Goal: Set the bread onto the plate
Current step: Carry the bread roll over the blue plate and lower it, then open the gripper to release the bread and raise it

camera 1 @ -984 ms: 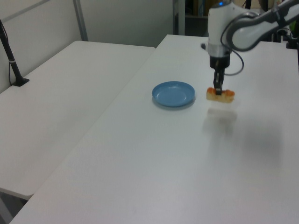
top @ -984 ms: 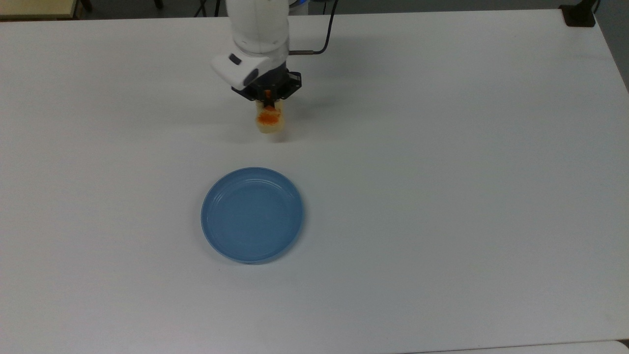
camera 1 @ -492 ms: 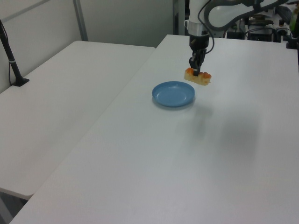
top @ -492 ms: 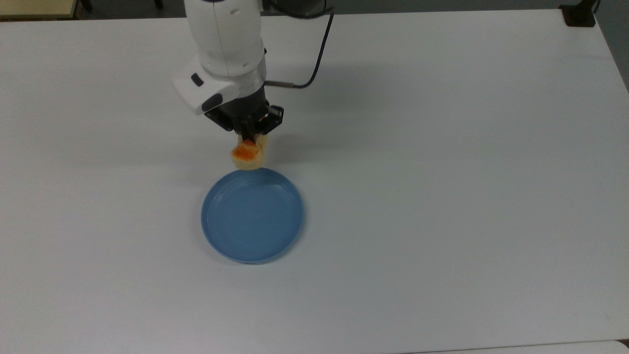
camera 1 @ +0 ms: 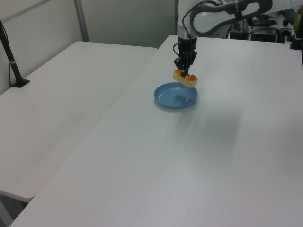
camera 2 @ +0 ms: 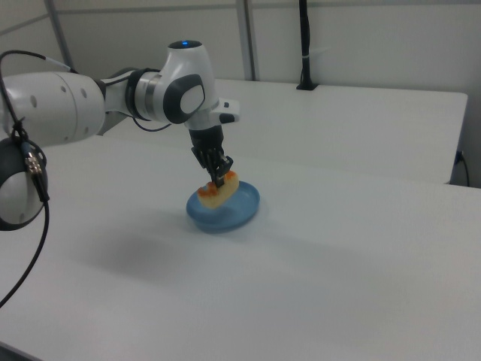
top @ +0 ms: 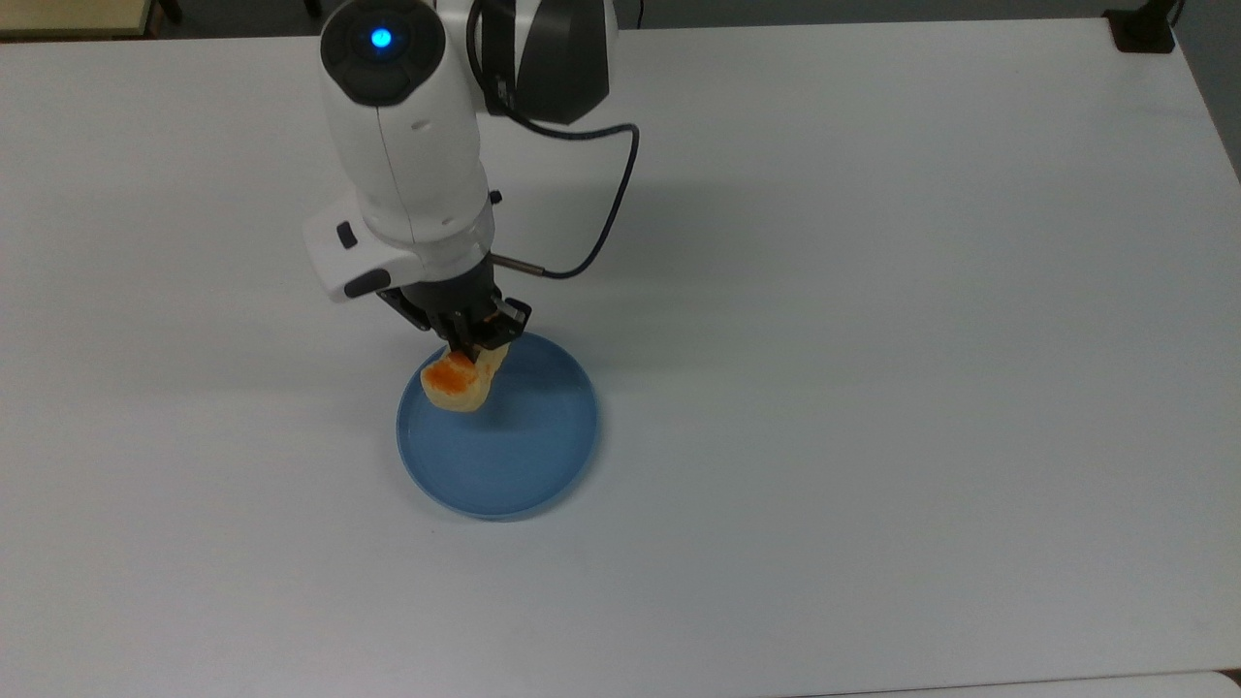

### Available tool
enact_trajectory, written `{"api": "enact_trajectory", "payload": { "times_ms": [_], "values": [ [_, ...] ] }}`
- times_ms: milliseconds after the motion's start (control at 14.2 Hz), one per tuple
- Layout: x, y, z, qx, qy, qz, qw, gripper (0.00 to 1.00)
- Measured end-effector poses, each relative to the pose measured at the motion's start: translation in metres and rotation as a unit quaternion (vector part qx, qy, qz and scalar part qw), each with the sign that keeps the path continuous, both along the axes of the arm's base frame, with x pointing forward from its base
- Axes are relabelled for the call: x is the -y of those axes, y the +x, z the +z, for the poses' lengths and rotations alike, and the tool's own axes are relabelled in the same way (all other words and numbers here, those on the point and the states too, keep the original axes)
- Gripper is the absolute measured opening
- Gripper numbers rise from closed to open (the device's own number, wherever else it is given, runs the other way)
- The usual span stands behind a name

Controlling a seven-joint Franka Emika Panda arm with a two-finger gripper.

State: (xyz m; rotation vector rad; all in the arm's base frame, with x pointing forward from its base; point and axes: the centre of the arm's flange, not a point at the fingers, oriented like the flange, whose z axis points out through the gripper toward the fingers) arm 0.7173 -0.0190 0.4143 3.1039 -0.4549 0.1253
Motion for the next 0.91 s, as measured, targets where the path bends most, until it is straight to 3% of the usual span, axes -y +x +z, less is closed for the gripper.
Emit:
{"api": "enact_trajectory", "payload": {
  "times_ms": [422, 562, 633, 914],
  "values": [
    [-0.037, 0.027, -0.063, 0.011, -0.004, -0.019, 0.9997, 0.09],
    [-0.044, 0.033, -0.075, 0.018, -0.005, -0.027, 0.9995, 0.19],
    [-0.044, 0.034, -0.074, 0.02, -0.005, -0.03, 0.9993, 0.19],
    [-0.039, 0.035, -0.071, 0.025, -0.033, -0.023, 0.9989, 0.51]
  ]
}}
